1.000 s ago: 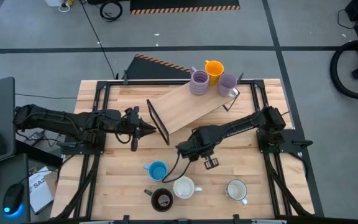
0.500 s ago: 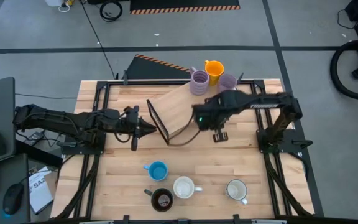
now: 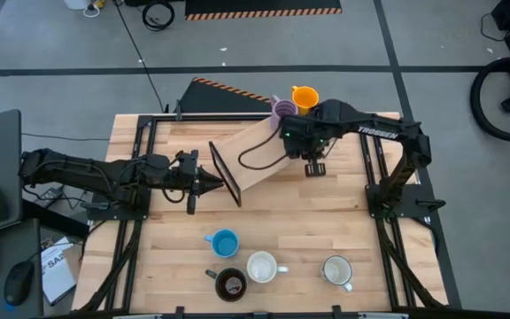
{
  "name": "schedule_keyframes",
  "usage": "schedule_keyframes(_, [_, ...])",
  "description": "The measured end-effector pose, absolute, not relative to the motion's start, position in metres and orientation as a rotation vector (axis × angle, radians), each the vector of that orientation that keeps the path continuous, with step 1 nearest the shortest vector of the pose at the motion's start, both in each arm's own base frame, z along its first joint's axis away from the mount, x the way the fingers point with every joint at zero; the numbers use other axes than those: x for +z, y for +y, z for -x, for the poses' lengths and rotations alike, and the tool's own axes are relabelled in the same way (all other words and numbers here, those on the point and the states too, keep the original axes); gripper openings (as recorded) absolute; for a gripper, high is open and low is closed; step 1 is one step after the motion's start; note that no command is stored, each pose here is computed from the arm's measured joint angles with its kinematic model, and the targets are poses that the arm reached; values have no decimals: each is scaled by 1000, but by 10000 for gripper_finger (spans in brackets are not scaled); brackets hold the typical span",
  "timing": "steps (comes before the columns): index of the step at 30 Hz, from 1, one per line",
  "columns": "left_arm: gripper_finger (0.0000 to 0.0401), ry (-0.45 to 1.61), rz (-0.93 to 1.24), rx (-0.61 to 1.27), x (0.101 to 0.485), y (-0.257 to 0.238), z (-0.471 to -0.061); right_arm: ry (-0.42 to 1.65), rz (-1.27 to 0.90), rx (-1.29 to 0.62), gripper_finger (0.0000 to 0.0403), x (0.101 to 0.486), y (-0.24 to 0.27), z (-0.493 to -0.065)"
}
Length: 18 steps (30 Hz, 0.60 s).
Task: Place coffee mugs
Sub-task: Put the light green mug on the shelf
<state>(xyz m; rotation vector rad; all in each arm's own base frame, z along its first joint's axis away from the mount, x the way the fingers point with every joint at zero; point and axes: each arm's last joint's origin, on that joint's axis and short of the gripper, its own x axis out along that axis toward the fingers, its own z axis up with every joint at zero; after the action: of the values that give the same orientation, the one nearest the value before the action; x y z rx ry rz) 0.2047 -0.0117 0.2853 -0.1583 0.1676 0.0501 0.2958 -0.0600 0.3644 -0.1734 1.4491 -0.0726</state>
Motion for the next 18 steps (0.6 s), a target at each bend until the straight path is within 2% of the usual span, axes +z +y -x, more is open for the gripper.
schedule_keyframes(18, [55, 169, 157, 50, 285, -12, -205, 1437, 126, -59, 34, 354, -84, -295])
